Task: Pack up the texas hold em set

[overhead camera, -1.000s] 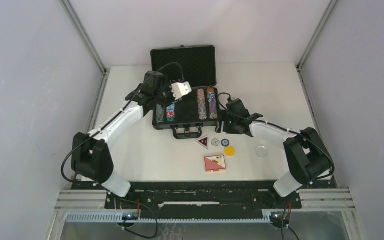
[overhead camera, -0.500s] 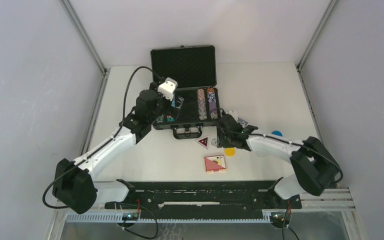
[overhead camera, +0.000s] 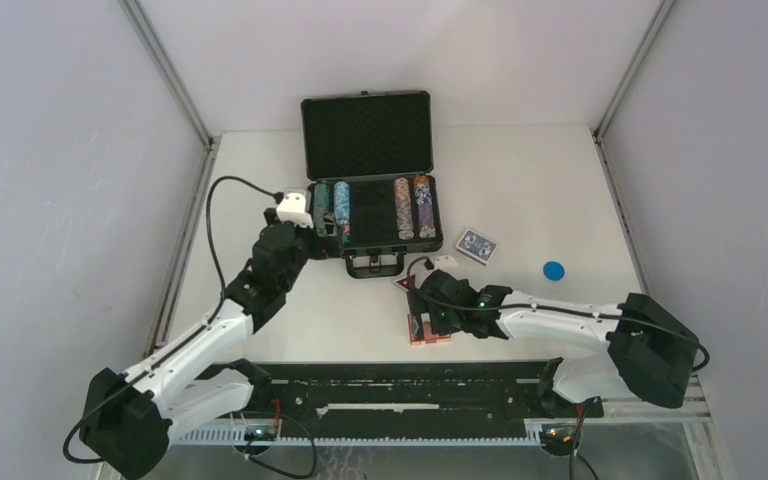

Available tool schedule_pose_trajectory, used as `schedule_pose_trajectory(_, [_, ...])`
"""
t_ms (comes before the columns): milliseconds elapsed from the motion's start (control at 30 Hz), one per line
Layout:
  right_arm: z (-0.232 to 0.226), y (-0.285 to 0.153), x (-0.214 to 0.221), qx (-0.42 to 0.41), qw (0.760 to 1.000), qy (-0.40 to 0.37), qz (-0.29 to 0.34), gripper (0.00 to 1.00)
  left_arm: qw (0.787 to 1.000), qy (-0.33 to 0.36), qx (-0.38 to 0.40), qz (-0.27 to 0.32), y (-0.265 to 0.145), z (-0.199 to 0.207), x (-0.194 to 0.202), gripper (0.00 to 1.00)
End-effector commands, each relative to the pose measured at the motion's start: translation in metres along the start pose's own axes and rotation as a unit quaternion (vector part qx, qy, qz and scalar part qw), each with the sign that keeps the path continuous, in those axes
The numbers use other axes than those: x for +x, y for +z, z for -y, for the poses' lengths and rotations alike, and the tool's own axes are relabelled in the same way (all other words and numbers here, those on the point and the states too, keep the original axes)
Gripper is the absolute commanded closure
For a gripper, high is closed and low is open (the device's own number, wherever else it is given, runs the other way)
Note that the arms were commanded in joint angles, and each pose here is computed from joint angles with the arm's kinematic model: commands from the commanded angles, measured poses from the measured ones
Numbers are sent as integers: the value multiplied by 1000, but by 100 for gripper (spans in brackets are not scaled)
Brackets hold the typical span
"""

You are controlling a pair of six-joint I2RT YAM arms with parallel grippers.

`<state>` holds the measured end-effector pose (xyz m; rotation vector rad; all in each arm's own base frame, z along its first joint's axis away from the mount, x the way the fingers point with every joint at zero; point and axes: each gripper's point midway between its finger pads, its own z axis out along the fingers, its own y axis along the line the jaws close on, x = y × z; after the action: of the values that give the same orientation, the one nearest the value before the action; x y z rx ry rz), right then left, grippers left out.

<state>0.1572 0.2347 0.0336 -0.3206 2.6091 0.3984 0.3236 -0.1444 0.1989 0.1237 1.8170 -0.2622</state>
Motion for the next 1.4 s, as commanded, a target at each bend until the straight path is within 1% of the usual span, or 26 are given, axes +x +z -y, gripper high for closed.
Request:
schedule_pose_trajectory(0, [-19, 3, -14, 13, 1000, 0, 12, 0, 999, -40, -6, 30, -10, 0, -5, 0])
schedule_pose_trajectory(133, [-19, 11, -5, 46, 999, -24, -2, 0, 999, -43, -5, 30, -15, -2, -1, 0])
schedule_pose_trajectory(233, [-18, 12, -5, 60, 998, -18, 3, 0, 998, -45, -1, 32, -17, 0, -2, 0])
schedule_pose_trajectory(300, [-16, 3, -18, 64, 997, -8, 30, 0, 999, -44, 0, 32, -17, 1, -2, 0])
schedule_pose_trajectory(400, [-13, -14, -41, 47, 997, 12, 62, 0, 998, -43, -1, 36, -16, 3, -3, 0])
schedule_pose_trajectory(567, [26, -30, -76, 62, 993, 53, 89, 0, 998, -38, 3, 48, -18, 8, -8, 0])
schedule_pose_trajectory(767, [64, -18, -79, 101, 992, 48, 63, 0, 999, -29, 4, 44, -17, 11, -5, 0])
schedule_pose_trajectory(833, [70, -10, -74, 112, 991, 46, 49, 3, 998, -32, 3, 45, -16, 11, -3, 0])
schedule_pose_trajectory(967, [77, 7, -59, 127, 990, 51, 25, 8, 998, -38, -4, 41, -14, 11, -3, 0])
schedule_pose_trajectory(1233, [81, 20, -43, 137, 989, 54, 7, 10, 999, -37, -28, 16, -9, 7, 4, 0])
schedule_pose_trajectory(1367, [83, 23, -39, 141, 989, 52, 0, 18, 999, -37, -25, 16, -9, 8, 4, 0])
